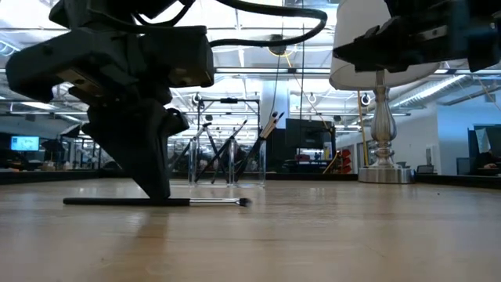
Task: Put items in baskets/containers
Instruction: Put the black eyeshadow brush into the transparent organizer
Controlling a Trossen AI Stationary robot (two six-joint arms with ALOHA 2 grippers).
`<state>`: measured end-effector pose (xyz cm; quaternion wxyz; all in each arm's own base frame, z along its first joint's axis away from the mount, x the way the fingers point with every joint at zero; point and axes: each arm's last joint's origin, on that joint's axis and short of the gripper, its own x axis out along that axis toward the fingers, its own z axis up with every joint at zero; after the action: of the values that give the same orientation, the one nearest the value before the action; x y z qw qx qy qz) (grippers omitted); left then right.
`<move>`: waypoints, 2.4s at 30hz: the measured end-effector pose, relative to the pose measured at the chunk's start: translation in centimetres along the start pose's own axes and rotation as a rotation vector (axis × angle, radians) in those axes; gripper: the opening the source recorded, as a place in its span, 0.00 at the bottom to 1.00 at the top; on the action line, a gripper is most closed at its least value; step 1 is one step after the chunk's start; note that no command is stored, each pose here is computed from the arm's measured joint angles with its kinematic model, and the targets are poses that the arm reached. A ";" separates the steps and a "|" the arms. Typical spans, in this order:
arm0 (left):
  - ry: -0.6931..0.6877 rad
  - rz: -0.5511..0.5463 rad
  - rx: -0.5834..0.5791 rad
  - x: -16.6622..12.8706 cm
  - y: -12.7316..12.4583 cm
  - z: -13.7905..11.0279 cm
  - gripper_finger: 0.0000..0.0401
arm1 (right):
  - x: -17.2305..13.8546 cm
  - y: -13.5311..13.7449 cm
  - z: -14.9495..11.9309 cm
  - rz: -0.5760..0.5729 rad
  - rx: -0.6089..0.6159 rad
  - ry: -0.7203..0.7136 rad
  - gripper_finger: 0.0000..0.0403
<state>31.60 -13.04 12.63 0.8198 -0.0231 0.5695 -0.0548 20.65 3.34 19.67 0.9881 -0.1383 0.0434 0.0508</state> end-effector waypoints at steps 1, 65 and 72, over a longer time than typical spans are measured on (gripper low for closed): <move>-0.004 0.004 0.000 0.0 0.0 0.0 0.01 | 0.1 0.1 -0.1 0.038 0.019 0.001 0.00; -0.121 0.079 -0.038 0.0 0.5 1.1 0.05 | 13.2 8.3 -7.8 0.104 0.278 0.478 0.27; -0.164 0.078 -0.024 0.0 1.2 1.7 0.01 | 13.3 8.1 -7.8 0.114 0.298 0.479 0.25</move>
<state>33.28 -11.92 13.14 0.8650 -0.0151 0.5014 -0.0141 32.34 10.07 8.68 0.9547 0.0032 0.2904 0.0651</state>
